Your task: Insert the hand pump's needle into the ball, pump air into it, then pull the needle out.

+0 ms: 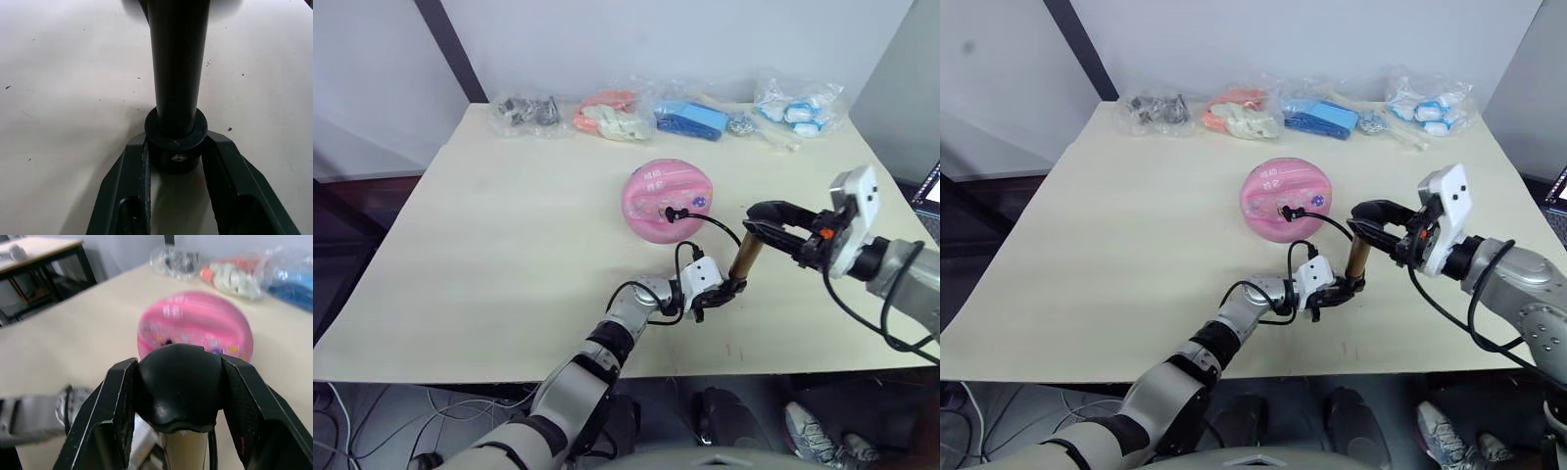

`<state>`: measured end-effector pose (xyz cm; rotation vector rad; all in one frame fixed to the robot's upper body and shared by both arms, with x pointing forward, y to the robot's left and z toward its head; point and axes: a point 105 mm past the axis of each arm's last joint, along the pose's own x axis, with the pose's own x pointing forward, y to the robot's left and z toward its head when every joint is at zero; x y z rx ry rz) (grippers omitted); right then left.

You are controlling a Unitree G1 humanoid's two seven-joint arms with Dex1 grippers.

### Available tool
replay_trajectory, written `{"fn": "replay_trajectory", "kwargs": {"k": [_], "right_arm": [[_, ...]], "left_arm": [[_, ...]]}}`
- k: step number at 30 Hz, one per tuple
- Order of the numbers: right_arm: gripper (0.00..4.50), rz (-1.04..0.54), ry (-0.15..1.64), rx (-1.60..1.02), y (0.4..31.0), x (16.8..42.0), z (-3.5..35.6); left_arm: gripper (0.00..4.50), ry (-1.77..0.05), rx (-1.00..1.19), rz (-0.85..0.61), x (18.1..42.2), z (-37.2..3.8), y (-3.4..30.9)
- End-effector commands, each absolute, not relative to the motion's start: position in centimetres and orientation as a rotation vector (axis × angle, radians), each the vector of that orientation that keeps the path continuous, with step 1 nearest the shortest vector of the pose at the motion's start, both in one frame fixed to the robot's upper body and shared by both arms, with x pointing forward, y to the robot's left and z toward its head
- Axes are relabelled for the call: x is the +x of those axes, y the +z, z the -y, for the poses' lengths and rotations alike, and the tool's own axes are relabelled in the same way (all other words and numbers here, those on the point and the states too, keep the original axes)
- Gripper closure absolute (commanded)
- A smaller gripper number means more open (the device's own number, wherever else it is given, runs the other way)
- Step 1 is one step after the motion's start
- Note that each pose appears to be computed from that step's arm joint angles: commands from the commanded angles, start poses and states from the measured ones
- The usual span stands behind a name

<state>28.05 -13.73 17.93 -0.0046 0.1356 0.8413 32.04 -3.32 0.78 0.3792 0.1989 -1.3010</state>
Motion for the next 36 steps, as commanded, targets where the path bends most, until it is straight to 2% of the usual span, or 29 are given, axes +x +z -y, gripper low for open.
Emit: {"fn": "replay_trajectory", "kwargs": {"k": [1, 4, 9, 11, 16, 23, 28, 36], "right_arm": [[2.56, -0.387, 0.829, 0.013, 10.2, 27.6, 13.2], [2.56, -0.422, 0.844, 0.003, 8.5, 27.3, 12.7], [2.56, -0.397, 0.860, -0.007, 9.1, 27.3, 12.4], [2.56, -0.351, 0.855, -0.025, 10.8, 27.6, 12.8], [2.56, -0.154, 0.852, -0.071, 19.3, 28.6, 13.9], [2.56, -0.063, 0.855, -0.148, 26.4, 27.9, 14.8], [2.56, 0.005, 0.842, -0.176, 30.7, 27.1, 15.5], [2.56, 0.081, 0.836, -0.195, 34.8, 26.2, 15.7]], "left_arm": [[3.48, -1.319, 0.397, -0.315, 30.8, 2.2, -1.8], [3.48, -1.319, 0.396, -0.315, 30.8, 2.2, -1.8], [3.48, -1.320, 0.395, -0.316, 30.7, 2.2, -1.8], [3.48, -1.320, 0.395, -0.317, 30.7, 2.2, -1.8], [3.48, -1.320, 0.398, -0.320, 30.7, 2.2, -1.9], [3.48, -1.320, 0.399, -0.319, 30.8, 2.3, -1.9], [3.48, -1.318, 0.398, -0.319, 30.8, 2.2, -1.9], [3.48, -1.316, 0.398, -0.320, 30.9, 2.2, -1.9]]}}
